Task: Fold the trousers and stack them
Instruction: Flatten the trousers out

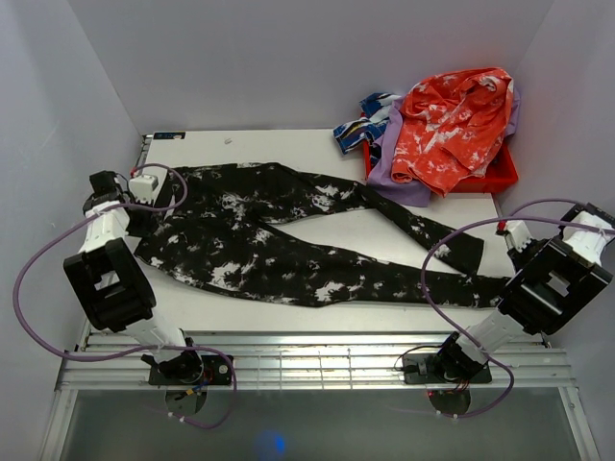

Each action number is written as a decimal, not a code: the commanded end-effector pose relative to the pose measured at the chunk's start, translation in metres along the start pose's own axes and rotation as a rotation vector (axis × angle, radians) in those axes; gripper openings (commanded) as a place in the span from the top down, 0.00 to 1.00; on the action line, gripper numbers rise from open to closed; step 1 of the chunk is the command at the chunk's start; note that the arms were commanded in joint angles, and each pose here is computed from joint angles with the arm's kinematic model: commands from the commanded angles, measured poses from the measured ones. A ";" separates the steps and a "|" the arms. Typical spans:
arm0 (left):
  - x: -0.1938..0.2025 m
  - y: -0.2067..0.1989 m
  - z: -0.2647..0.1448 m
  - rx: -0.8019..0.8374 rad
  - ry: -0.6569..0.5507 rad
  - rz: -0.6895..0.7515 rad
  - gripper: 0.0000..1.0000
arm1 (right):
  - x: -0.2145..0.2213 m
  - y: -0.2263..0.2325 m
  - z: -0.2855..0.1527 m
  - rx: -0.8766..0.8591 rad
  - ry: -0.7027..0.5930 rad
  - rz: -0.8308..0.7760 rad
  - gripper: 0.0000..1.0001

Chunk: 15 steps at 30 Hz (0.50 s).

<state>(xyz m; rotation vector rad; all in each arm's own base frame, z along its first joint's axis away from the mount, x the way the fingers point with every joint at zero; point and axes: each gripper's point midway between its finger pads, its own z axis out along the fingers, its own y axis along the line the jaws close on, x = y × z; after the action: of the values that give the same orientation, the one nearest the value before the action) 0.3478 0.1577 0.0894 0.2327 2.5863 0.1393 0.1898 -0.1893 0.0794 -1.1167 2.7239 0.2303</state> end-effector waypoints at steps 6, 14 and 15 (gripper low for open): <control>0.030 -0.001 -0.027 -0.091 0.037 0.023 0.41 | -0.045 -0.024 -0.035 0.041 -0.175 0.086 0.92; -0.008 -0.023 -0.049 0.032 -0.125 0.005 0.31 | -0.068 -0.030 -0.043 0.039 -0.178 0.100 0.92; -0.012 -0.028 -0.050 0.060 -0.147 0.005 0.31 | -0.071 -0.035 -0.042 0.053 -0.178 0.105 0.92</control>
<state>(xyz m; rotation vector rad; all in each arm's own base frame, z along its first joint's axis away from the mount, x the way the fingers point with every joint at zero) 0.3114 0.1440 0.0961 0.2266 2.5936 0.1477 0.2503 -0.1812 0.1307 -0.9319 2.6225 0.2370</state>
